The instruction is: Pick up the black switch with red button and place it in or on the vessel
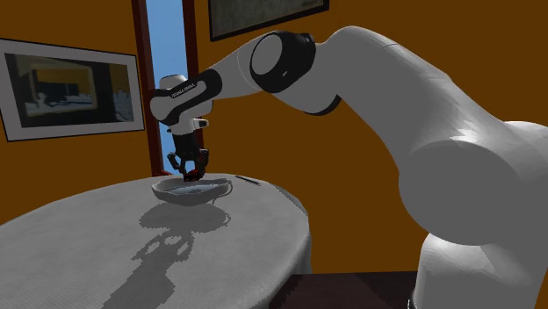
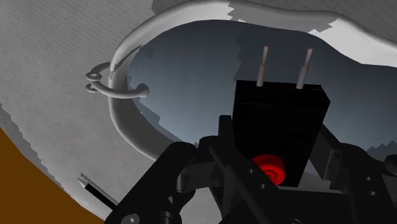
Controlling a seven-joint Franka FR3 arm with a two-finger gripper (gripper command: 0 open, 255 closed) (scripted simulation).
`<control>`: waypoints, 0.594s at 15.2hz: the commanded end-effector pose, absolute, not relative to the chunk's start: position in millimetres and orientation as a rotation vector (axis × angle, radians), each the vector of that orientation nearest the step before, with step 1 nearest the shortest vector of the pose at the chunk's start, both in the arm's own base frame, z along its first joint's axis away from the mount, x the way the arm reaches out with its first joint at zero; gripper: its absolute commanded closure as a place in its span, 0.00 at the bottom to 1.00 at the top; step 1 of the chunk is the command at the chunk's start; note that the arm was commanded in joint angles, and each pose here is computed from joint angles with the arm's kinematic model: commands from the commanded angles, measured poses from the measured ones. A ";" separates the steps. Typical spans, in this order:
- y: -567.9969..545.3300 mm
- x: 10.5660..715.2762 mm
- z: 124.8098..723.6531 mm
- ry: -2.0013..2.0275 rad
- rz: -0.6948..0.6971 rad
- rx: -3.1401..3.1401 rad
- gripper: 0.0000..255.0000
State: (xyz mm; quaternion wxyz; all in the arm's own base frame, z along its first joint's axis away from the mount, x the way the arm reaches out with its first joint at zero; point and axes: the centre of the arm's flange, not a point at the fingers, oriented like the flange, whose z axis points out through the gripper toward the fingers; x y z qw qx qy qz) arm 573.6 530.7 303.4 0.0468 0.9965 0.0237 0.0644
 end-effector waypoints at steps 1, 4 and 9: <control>530.7 573.6 303.5 0.072 0.197 3.041 1.00; 530.7 573.7 303.5 0.072 0.197 3.041 0.00; 533.1 570.2 329.6 0.072 0.197 3.041 0.00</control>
